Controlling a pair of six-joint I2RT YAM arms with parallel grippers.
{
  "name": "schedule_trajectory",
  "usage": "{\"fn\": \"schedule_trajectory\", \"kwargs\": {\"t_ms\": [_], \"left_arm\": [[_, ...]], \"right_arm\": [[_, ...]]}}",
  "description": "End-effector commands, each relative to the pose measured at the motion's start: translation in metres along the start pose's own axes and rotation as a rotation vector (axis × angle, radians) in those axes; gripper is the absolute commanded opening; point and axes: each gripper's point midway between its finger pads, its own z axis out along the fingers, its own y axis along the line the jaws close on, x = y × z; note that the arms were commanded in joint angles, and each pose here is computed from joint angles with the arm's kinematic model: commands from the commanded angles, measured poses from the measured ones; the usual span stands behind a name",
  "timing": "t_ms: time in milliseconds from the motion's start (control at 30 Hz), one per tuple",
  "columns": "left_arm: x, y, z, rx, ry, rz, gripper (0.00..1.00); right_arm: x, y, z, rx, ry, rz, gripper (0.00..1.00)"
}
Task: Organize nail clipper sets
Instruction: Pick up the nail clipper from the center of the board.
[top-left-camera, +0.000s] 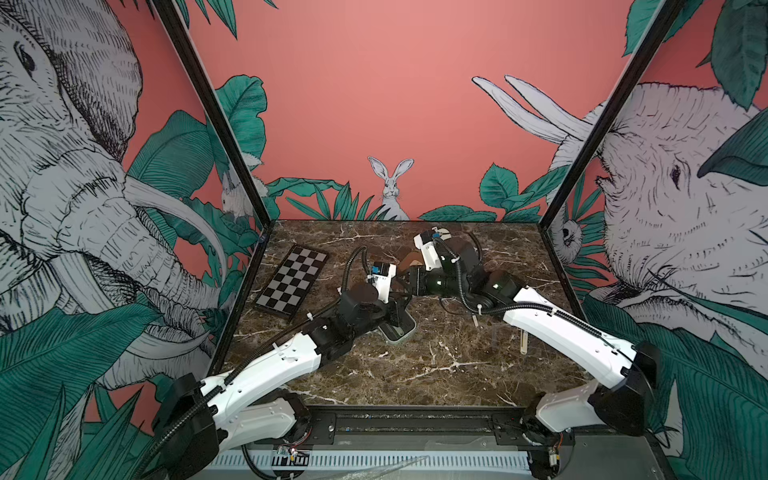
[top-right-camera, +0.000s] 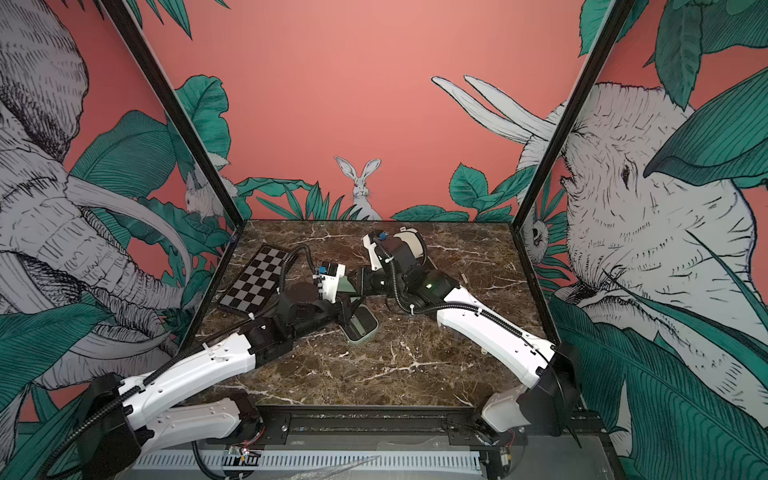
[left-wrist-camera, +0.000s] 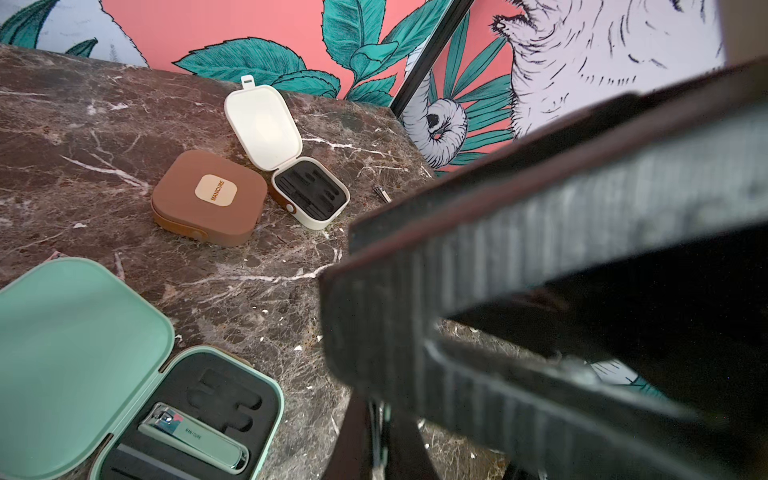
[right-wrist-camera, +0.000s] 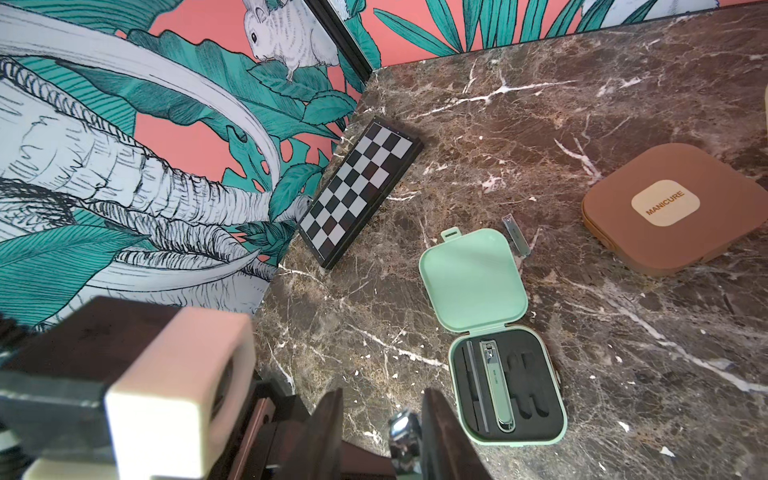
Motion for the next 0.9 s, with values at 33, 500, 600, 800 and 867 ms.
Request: {"fn": "schedule_trajectory", "kwargs": {"t_ms": [33,500,600,800,867], "left_arm": [[-0.019,-0.012,-0.007,0.037,-0.048,-0.015,0.00],[-0.020,-0.016,-0.004,0.053,-0.032,-0.018,0.00],[-0.020,-0.017,-0.004,0.059,-0.031,-0.017,0.00],[-0.018,-0.008,-0.007,0.007,-0.027,-0.011,0.45],[-0.018,-0.001,-0.013,-0.035,-0.029,0.004,0.60]], "right_arm": [[0.000,-0.003,-0.008,0.044,-0.011,-0.016,0.38],[0.004,-0.001,-0.005,0.028,0.014,-0.026,0.22],[0.003,0.001,-0.005,0.019,0.013,-0.026,0.18],[-0.001,0.006,-0.006,-0.003,0.010,-0.040,0.13],[-0.006,0.001,-0.008,0.010,0.010,-0.048,0.13]]}}
